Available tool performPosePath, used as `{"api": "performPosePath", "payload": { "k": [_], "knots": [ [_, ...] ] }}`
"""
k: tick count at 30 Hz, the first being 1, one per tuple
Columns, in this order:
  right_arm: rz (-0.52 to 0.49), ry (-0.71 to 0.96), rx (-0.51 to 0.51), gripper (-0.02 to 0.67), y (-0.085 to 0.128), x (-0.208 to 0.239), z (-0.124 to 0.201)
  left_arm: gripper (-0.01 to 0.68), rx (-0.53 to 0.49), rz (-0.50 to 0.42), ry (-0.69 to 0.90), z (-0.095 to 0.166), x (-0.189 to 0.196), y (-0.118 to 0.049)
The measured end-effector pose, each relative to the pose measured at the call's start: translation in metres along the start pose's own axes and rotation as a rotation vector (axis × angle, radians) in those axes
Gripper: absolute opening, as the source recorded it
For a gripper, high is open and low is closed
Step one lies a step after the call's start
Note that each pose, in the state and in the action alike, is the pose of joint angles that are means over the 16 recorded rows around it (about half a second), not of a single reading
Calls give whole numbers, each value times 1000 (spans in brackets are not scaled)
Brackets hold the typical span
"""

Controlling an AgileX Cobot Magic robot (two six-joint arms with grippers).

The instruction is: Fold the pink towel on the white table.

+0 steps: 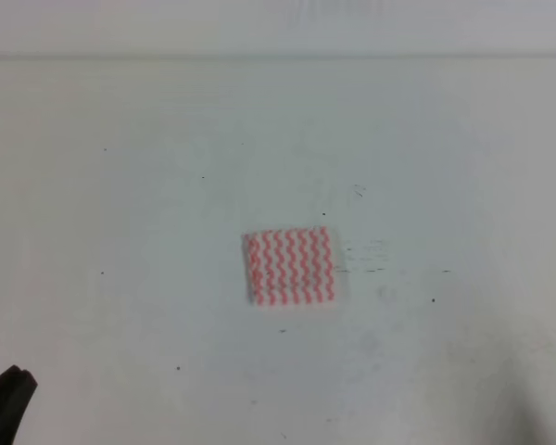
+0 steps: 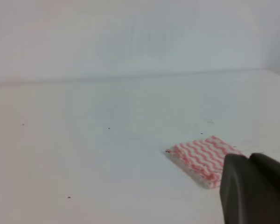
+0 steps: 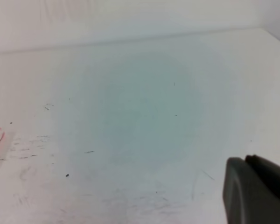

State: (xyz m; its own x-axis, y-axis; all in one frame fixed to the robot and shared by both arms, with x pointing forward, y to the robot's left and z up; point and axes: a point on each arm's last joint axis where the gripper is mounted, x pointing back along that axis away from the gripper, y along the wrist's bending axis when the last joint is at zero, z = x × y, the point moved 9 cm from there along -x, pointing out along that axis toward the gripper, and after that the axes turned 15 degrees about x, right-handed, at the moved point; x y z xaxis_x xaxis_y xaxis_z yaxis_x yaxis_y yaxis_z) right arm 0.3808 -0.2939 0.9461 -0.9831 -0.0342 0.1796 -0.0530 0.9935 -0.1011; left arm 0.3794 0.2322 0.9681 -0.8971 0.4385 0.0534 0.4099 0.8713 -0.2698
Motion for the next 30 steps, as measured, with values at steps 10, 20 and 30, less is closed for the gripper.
{"api": "performPosePath", "payload": {
  "k": [10,20,30],
  "knots": [
    [0,1,0,-18,0,0,0,-5,-42,-97,-34,-5,3,15],
    [0,1,0,-18,0,0,0,-5,-35,-250,-21,0,14,37],
    [0,-1,0,-18,0,0,0,-4,-30,-286,56,16,18,43]
  ]
}}
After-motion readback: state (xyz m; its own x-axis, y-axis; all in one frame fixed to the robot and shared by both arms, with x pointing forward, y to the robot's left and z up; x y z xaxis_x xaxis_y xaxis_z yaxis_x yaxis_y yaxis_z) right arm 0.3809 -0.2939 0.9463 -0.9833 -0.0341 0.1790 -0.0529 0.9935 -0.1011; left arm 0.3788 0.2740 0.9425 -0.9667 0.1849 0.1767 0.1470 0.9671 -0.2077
